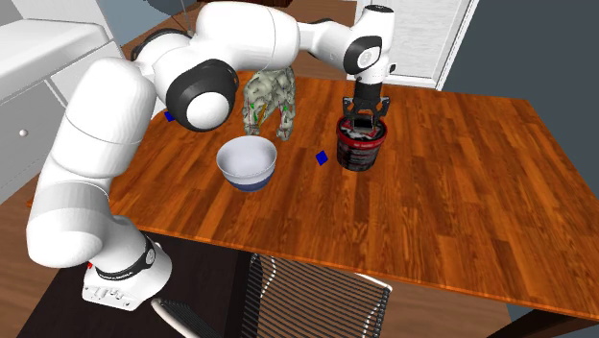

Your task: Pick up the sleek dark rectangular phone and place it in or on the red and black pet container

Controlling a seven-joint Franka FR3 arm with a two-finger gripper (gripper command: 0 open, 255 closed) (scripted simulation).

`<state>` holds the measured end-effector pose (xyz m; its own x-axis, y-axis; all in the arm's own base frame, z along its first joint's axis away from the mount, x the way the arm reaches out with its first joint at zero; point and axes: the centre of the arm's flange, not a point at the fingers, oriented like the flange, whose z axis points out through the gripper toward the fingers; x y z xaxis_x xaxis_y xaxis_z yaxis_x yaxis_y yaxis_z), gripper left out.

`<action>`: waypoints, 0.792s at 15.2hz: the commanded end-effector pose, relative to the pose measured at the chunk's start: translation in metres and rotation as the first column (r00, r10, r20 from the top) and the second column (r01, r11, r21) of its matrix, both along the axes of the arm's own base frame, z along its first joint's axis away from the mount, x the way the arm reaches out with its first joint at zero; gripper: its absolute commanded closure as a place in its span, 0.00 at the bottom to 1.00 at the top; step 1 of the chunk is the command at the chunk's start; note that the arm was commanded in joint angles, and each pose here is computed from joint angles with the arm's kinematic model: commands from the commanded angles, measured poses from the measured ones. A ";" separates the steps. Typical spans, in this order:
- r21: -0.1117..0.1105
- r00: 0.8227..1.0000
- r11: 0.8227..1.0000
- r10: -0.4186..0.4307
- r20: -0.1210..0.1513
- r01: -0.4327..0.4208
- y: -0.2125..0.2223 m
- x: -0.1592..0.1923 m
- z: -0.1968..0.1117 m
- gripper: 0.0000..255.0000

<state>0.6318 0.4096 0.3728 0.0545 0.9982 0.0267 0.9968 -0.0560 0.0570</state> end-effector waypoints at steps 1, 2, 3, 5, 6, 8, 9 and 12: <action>0.000 1.000 1.000 0.000 0.001 0.000 0.000 0.000 -0.003 1.00; 0.000 1.000 1.000 0.000 0.001 0.000 0.000 0.000 -0.003 1.00; 0.000 1.000 1.000 0.000 0.001 0.000 0.000 0.000 -0.003 1.00; 0.000 1.000 1.000 0.000 0.001 0.000 0.000 0.000 -0.003 1.00; 0.000 1.000 1.000 0.000 0.001 0.000 0.000 0.000 -0.003 1.00; 0.000 1.000 1.000 0.000 0.001 0.000 0.000 0.000 -0.003 0.00; 0.000 1.000 1.000 0.000 0.001 0.000 0.000 0.000 -0.003 0.00; 0.000 1.000 1.000 0.000 0.001 0.000 0.000 0.000 -0.003 0.00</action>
